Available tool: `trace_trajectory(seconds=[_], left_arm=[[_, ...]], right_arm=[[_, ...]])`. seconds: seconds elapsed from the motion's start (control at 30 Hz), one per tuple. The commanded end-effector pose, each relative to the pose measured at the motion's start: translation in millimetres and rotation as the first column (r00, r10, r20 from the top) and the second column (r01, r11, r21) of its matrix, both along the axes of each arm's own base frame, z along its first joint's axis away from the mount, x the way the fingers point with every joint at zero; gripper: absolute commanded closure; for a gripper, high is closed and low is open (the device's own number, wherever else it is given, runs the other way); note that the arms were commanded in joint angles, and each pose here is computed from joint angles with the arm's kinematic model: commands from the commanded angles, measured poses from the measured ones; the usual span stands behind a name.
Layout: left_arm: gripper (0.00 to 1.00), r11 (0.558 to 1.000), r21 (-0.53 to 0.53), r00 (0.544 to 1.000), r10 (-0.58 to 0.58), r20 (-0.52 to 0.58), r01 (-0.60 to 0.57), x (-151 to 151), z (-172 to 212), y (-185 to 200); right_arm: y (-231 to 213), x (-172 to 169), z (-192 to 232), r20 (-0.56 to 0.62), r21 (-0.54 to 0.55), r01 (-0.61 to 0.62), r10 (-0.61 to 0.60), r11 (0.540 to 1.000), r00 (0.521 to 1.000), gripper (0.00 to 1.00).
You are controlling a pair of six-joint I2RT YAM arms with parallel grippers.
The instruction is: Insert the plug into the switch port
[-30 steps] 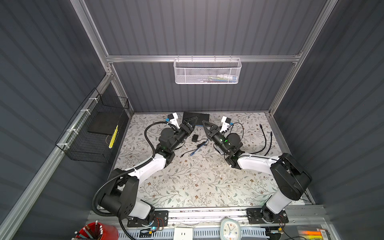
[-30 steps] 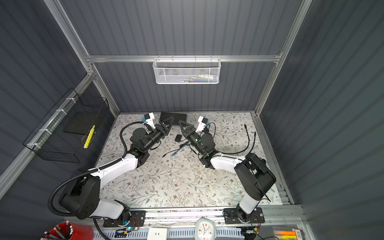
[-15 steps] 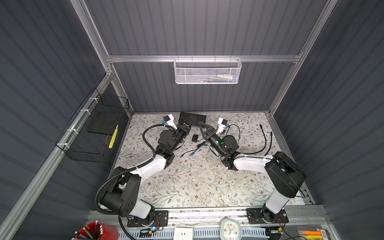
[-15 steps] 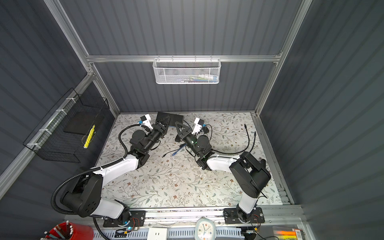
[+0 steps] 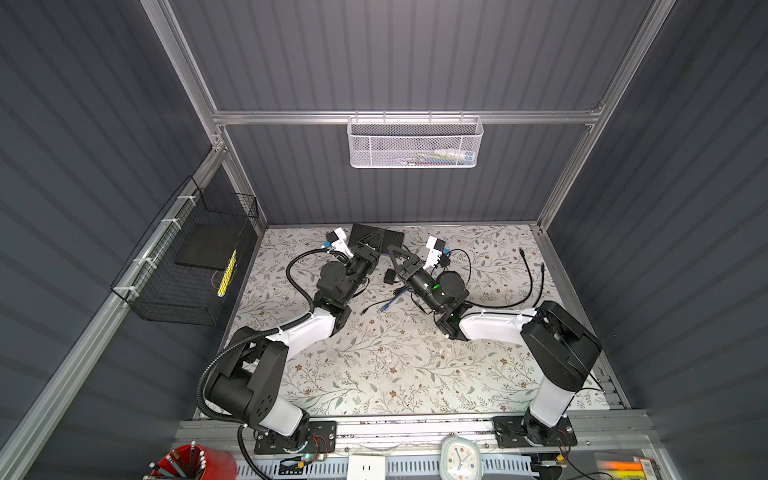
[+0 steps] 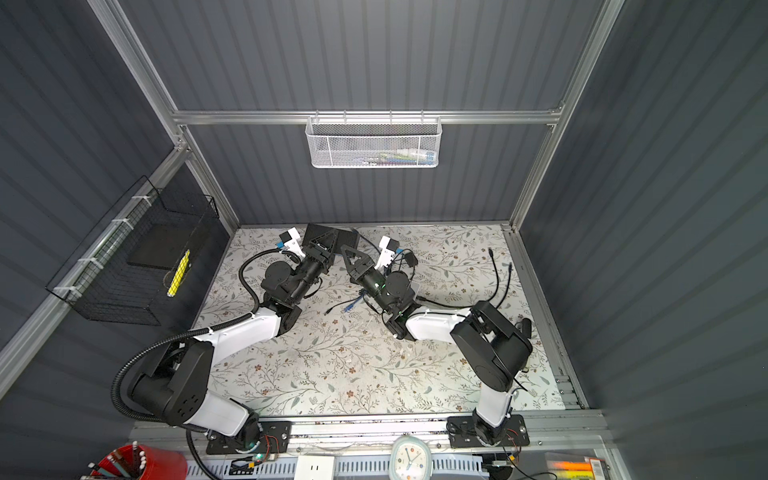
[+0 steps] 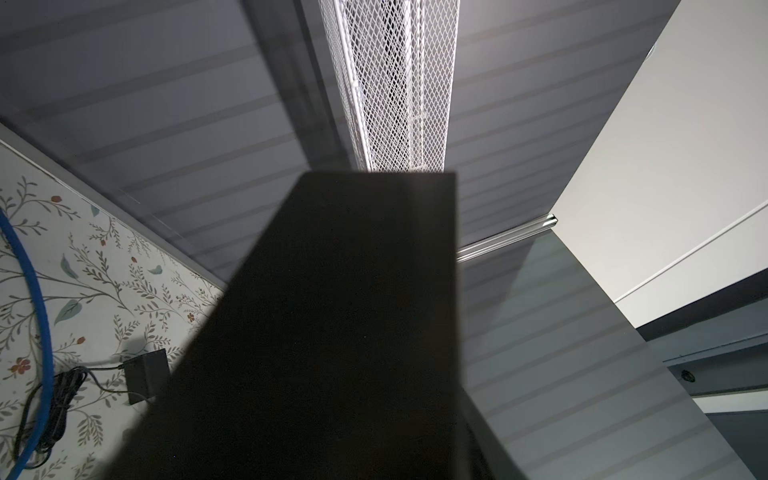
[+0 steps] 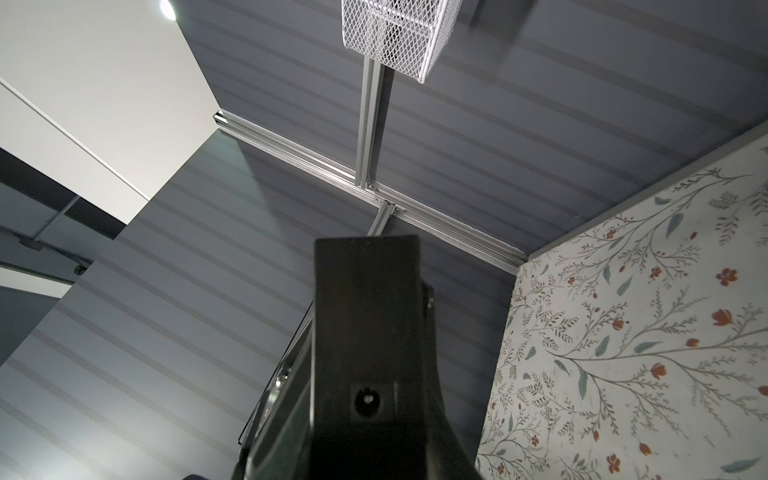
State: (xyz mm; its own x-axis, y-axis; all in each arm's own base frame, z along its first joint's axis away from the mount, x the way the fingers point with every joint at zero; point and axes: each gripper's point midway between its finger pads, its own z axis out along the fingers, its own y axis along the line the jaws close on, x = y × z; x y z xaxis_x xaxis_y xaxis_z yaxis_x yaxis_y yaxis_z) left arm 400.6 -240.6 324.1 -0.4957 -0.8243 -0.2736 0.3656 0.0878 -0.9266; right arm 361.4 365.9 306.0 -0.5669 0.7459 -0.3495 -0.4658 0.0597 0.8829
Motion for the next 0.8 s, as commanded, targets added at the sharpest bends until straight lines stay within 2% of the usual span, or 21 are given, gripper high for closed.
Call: trace_trajectory(seconds=[0.0, 0.27, 0.37, 0.5, 0.63, 0.77], left_arm=[[0.61, 1.0, -0.02, 0.995, -0.004, 0.101, 0.006, -12.5, 33.0, 1.1], [0.7, 1.0, -0.011, 0.995, 0.002, 0.103, -0.001, -14.1, 36.3, 2.9], [0.78, 1.0, 0.003, 0.995, -0.029, 0.094, 0.029, -13.1, 37.9, -1.6], [0.82, 0.994, 0.091, 0.995, -0.063, 0.074, 0.056, -15.3, 44.0, 5.7], [0.88, 0.971, 0.227, 0.997, -0.076, -0.004, 0.075, -20.4, 35.9, 21.0], [0.92, 0.922, 0.348, 0.986, -0.155, -0.062, 0.167, -31.1, 32.6, 22.6]], right_arm=[[13.3, -10.3, -8.5, 0.019, -0.066, -0.041, 0.042, 0.997, 0.999, 1.0], [25.4, -14.8, -10.8, 0.022, -0.087, -0.072, 0.074, 0.994, 0.997, 0.96], [29.2, -19.1, -11.5, 0.025, -0.119, -0.093, 0.096, 0.989, 0.995, 0.79], [10.0, -24.7, -21.2, 0.008, -0.216, -0.051, 0.054, 0.975, 0.999, 0.66], [-15.5, -30.3, -33.0, -0.015, -0.353, -0.024, 0.02, 0.935, 1.0, 0.54], [-36.7, -35.0, -58.6, -0.066, -0.555, -0.04, 0.004, 0.831, 0.998, 0.49]])
